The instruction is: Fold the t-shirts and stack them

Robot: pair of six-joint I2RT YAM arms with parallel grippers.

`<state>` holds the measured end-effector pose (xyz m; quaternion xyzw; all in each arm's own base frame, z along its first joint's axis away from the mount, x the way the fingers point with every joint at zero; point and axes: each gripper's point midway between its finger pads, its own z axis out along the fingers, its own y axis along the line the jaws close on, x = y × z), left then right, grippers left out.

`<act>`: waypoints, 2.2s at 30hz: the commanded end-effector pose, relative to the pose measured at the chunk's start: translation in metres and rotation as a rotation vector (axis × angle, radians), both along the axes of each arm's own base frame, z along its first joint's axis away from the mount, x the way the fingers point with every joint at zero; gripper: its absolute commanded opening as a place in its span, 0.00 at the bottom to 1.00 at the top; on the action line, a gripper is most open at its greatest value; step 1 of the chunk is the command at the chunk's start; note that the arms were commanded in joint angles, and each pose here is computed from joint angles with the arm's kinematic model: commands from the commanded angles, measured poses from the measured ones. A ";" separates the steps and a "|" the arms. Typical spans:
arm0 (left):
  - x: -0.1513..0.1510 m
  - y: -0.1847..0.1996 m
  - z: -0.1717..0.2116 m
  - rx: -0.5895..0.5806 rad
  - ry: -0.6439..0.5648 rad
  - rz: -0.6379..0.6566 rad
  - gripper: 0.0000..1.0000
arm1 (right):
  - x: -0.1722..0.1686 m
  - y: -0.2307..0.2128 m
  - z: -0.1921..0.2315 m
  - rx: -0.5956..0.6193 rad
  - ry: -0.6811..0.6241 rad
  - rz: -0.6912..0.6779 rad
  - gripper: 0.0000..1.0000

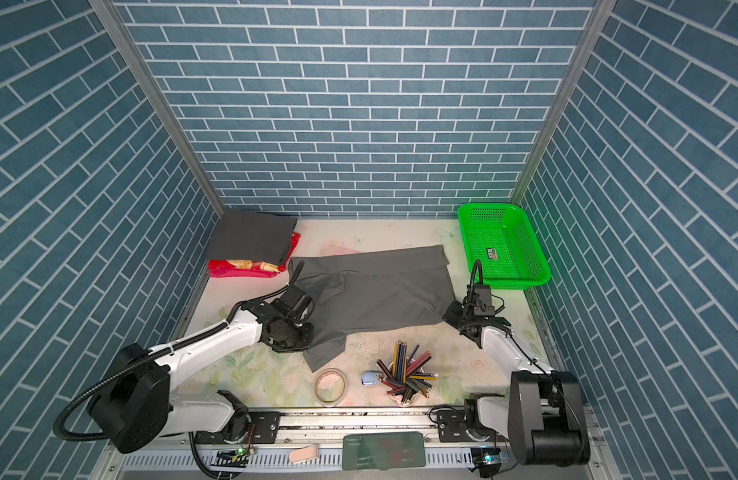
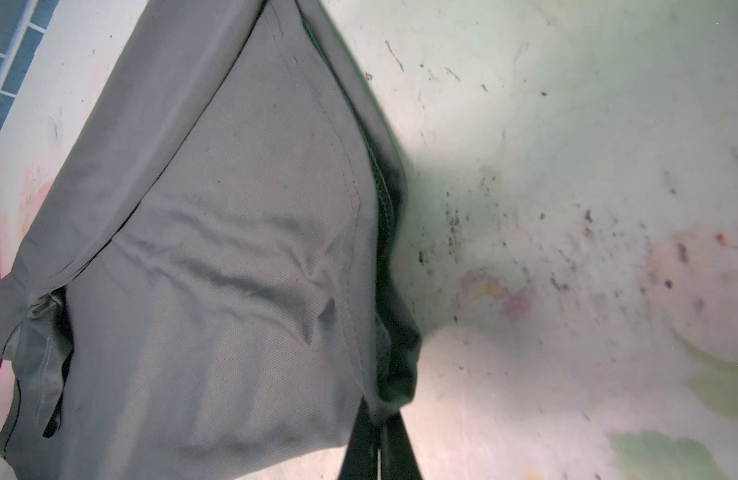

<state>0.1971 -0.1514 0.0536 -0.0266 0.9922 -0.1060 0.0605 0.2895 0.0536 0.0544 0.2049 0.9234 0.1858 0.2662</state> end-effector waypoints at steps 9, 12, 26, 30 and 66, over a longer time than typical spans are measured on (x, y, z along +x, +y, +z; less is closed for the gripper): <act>-0.014 0.022 0.015 -0.104 0.028 0.107 0.00 | -0.026 0.000 0.004 -0.038 0.022 0.043 0.00; -0.005 0.023 0.020 -0.111 0.011 0.110 0.00 | -0.022 0.003 0.003 -0.031 0.030 0.057 0.00; 0.039 0.014 0.038 -0.148 -0.028 0.085 0.00 | 0.012 0.009 0.020 -0.044 0.015 0.101 0.00; 0.051 0.013 0.037 -0.134 -0.027 0.067 0.00 | 0.024 0.011 0.023 -0.041 0.011 0.110 0.00; 0.166 0.020 0.041 -0.006 -0.078 0.032 0.00 | 0.114 0.017 0.010 -0.089 0.046 0.165 0.00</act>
